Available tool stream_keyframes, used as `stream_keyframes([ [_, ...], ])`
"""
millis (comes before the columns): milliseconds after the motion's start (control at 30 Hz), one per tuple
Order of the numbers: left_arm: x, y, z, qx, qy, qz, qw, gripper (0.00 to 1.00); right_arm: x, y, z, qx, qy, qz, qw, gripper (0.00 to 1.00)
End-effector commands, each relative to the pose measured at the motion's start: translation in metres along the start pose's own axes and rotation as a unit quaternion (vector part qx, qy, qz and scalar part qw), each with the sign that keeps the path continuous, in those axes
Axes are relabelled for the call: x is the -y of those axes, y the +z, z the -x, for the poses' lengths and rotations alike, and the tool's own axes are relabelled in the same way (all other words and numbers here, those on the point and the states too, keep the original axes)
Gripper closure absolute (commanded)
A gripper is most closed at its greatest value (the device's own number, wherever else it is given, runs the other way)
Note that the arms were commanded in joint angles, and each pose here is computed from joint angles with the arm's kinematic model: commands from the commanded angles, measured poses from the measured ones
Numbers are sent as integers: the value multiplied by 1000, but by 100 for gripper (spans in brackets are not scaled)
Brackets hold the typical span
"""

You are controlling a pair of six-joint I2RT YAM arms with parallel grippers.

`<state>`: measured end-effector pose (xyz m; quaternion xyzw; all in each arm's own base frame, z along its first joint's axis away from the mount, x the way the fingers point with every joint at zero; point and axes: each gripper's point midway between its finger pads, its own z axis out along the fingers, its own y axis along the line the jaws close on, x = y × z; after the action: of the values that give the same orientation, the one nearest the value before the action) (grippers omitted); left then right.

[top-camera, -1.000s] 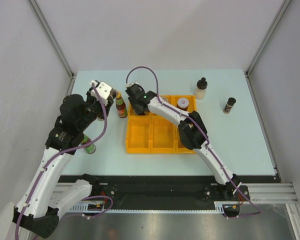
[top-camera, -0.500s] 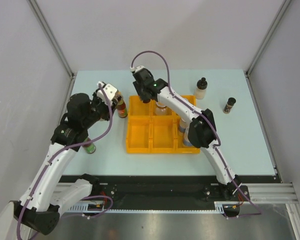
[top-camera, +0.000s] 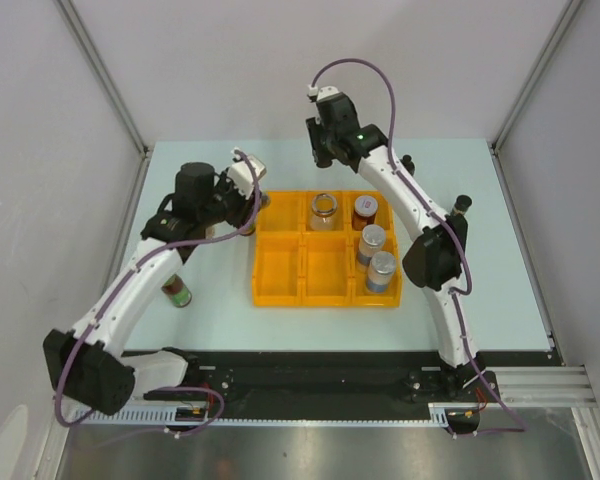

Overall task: Organize the condiment bottles
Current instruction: Place the bottle in the storage box.

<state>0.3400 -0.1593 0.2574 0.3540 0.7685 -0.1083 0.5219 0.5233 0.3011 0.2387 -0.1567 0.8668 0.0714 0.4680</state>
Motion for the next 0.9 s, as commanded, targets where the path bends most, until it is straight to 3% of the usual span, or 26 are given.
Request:
stream_keyframes([
  [0,-7,34,22,20,3,-16,1000,100,11,-62,62,79,4,24,997,100],
  [167,-10,70,12,-19,7,-22,1000,100,27,-78,66,82,-1,35,996,100],
  [467,-2,147,-46,-128,4,-86,988,100,43,-87,48,60,6,46,997,100],
  [700,-10,181,-57,-151,13,-89,984,100,49,-90,32,48,8,49,998,100],
  [767,-13,188,-55,-149,14,-88,985,96,50,-89,27,42,8,48,998,100],
  [800,-13,191,-55,-150,13,-89,985,88,50,-89,26,41,7,48,998,100],
  [867,-16,197,-55,-152,14,-88,984,86,51,-89,25,39,8,48,998,100],
])
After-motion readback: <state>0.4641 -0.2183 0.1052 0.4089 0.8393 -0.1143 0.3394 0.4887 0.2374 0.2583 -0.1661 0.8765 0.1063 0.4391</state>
